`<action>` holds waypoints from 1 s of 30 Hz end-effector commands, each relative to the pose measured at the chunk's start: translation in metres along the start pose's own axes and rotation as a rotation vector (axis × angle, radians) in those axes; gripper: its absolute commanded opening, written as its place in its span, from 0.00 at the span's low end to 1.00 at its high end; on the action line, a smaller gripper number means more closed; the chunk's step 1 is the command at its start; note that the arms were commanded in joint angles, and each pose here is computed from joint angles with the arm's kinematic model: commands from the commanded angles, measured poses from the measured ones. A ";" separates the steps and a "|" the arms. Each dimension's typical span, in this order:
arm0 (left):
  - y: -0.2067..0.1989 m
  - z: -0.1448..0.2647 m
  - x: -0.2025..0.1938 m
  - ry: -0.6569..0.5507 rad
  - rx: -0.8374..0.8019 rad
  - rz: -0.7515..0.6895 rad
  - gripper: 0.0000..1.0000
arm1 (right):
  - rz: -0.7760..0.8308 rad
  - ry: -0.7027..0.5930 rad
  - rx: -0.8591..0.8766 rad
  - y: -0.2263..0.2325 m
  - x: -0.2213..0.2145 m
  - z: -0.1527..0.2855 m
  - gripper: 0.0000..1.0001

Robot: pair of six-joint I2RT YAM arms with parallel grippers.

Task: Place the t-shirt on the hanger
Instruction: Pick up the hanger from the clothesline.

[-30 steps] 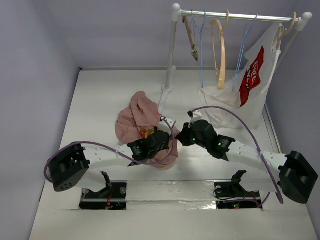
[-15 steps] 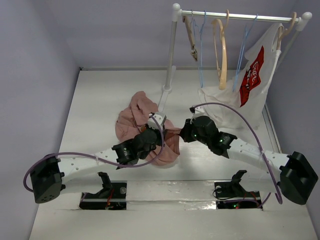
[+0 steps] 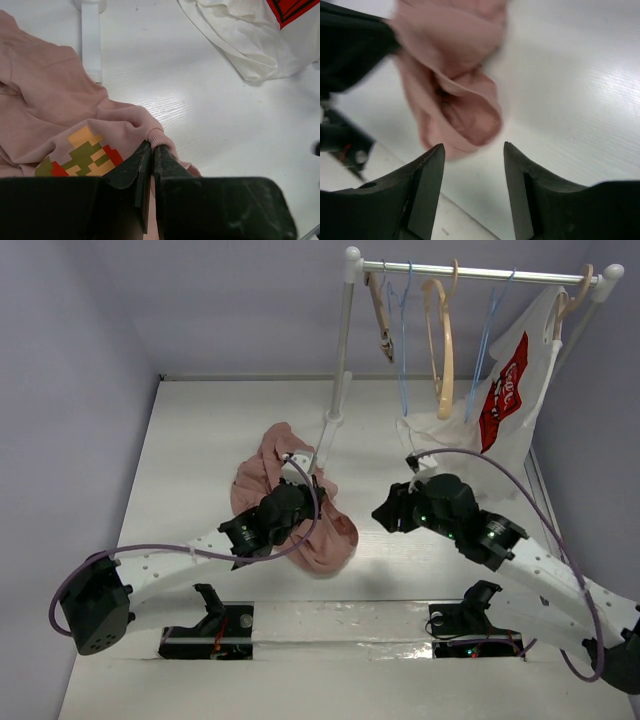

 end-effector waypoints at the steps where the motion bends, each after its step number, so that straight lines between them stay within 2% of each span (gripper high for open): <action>1: -0.018 -0.004 0.026 -0.071 -0.094 0.070 0.00 | 0.075 -0.179 0.214 0.028 0.052 0.047 0.41; 2: -0.018 -0.005 0.025 -0.069 -0.103 0.069 0.00 | 0.084 -0.209 0.217 0.031 0.062 0.056 0.29; 3: -0.019 -0.005 0.025 -0.066 -0.116 0.069 0.00 | 0.098 -0.298 0.221 0.039 0.090 0.076 0.06; 4: -0.020 -0.006 0.025 -0.069 -0.126 0.067 0.00 | 0.096 -0.329 0.161 0.039 0.104 0.078 0.00; 6: -0.022 -0.006 0.025 -0.063 -0.149 0.060 0.00 | 0.097 -0.380 0.078 0.040 0.128 0.089 0.00; 7: -0.023 -0.006 0.026 -0.068 -0.159 0.057 0.00 | 0.087 -0.471 -0.036 0.038 0.154 0.100 0.00; 9: -0.024 -0.005 0.025 -0.063 -0.182 0.051 0.00 | 0.087 -0.535 -0.163 0.034 0.176 0.109 0.00; 10: -0.025 -0.004 0.026 -0.068 -0.195 0.049 0.00 | 0.088 -0.592 -0.285 0.030 0.199 0.118 0.00; 13: -0.024 0.001 0.027 -0.075 -0.223 0.036 0.00 | 0.088 -0.668 -0.547 0.015 0.228 0.134 0.00; 14: -0.022 0.003 0.025 -0.073 -0.225 0.029 0.00 | 0.079 -0.707 -0.584 0.014 0.244 0.140 0.01; 17: -0.021 0.008 0.025 -0.089 -0.250 0.038 0.00 | 0.071 -0.721 -0.761 -0.008 0.269 0.148 0.30; 18: -0.019 0.009 0.021 -0.080 -0.252 0.037 0.00 | 0.070 -0.705 -0.801 -0.017 0.275 0.146 0.46; 19: -0.019 0.009 0.021 -0.083 -0.259 0.041 0.00 | 0.048 -0.693 -0.847 -0.036 0.281 0.147 0.49; 23: -0.019 0.010 0.019 -0.073 -0.267 0.045 0.00 | 0.002 -0.576 -0.899 -0.084 0.295 0.124 0.54; 30: -0.018 0.012 0.019 -0.077 -0.281 0.052 0.00 | -0.029 -0.470 -0.902 -0.140 0.310 0.090 0.55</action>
Point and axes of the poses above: each gripper's point midway between its finger pads, its own z axis back along the fingers, its own y axis along the line the jaws close on, x = y × z, the point moved 10 cm from there along z, back along the fingers, and after that the axes turned 8 degrees about z, right-handed, at the moved point
